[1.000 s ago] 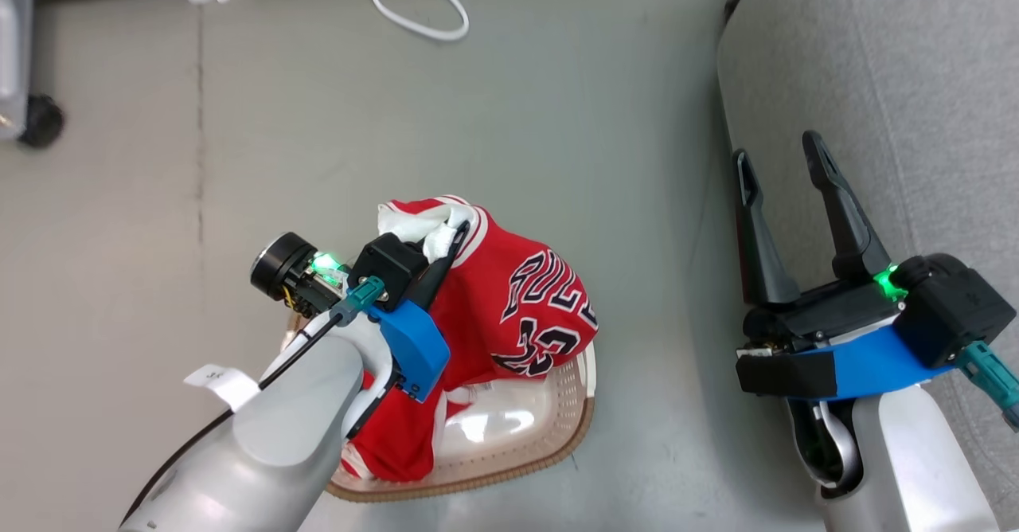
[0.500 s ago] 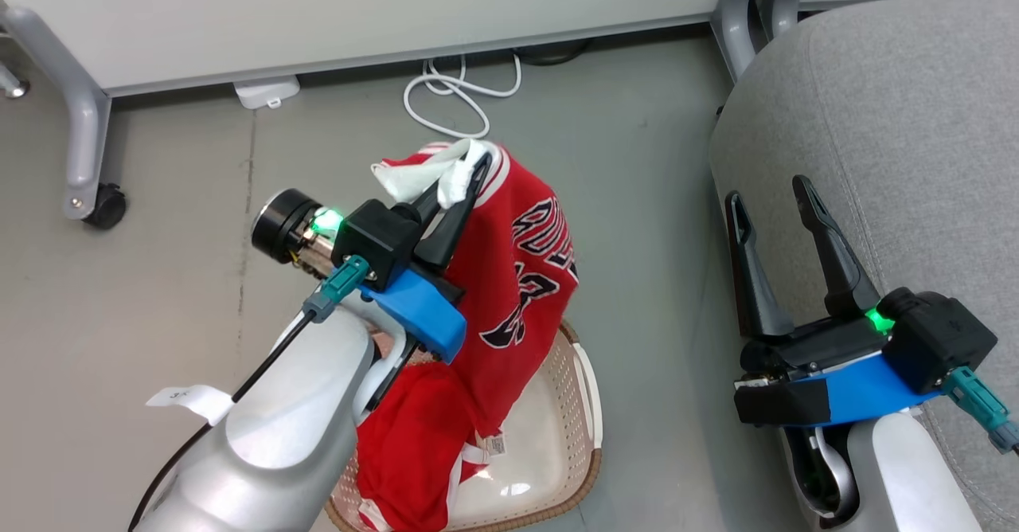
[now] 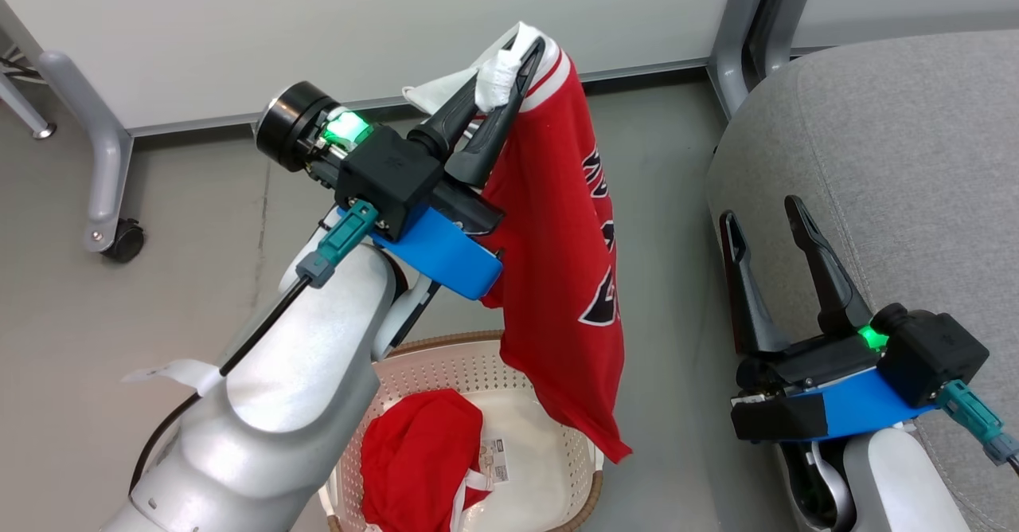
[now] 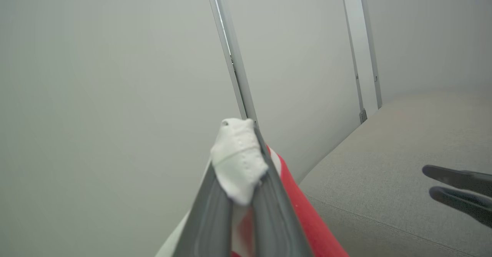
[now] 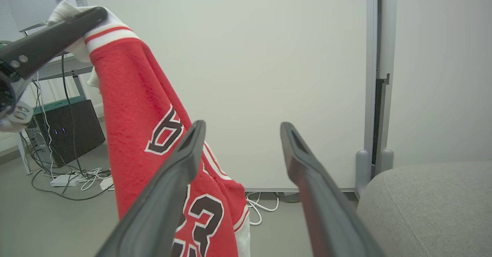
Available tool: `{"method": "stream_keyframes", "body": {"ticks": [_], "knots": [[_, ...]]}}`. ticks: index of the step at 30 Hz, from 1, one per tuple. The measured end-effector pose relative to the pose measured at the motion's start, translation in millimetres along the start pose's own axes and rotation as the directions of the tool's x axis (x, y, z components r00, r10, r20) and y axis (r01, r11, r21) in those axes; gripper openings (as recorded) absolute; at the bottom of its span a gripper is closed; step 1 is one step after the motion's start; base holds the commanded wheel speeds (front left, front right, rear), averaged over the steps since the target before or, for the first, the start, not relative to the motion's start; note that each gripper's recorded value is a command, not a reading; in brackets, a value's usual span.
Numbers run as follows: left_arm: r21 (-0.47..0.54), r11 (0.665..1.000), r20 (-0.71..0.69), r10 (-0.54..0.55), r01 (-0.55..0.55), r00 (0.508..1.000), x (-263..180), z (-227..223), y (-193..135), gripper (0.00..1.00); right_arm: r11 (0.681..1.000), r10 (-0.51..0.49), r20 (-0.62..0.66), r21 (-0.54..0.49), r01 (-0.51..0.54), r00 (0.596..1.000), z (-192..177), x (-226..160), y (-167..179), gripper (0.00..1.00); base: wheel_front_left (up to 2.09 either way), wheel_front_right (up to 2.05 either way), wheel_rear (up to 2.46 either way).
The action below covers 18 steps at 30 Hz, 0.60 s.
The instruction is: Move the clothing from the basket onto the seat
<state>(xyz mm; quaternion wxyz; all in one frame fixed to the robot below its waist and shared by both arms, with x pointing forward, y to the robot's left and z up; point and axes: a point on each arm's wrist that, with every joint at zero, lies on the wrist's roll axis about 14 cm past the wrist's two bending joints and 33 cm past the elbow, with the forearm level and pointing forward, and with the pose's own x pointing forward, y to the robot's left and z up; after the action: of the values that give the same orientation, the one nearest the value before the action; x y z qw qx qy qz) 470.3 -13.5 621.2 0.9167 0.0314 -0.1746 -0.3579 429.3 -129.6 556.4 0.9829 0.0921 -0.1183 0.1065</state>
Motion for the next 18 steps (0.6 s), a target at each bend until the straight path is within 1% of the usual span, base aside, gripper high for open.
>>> {"method": "stream_keyframes", "body": {"ticks": [11, 15, 18], "knots": [[0.016, 0.999, 0.031, -0.029, 0.028, 0.999, 3.7, 15.3, -10.1, 0.00, 1.000, -0.002, 0.017, -0.002, 0.002, 1.000, 8.8, -5.9, 0.8, 1.00, 0.00, 0.00, 0.00], [0.018, 0.999, 0.028, -0.033, 0.033, 0.999, 2.5, 16.1, -11.6, 0.00, 0.999, 0.032, 0.036, -0.002, -0.032, 0.999, 15.1, -4.3, 12.4, 1.00, 0.00, 0.00, 0.00], [0.019, 0.999, 0.024, -0.034, 0.033, 0.999, 1.3, 15.8, -12.4, 0.00, 0.996, 0.086, 0.046, -0.005, -0.085, 0.995, 18.2, -1.5, 30.0, 1.00, 0.00, 0.00, 0.00]]}}
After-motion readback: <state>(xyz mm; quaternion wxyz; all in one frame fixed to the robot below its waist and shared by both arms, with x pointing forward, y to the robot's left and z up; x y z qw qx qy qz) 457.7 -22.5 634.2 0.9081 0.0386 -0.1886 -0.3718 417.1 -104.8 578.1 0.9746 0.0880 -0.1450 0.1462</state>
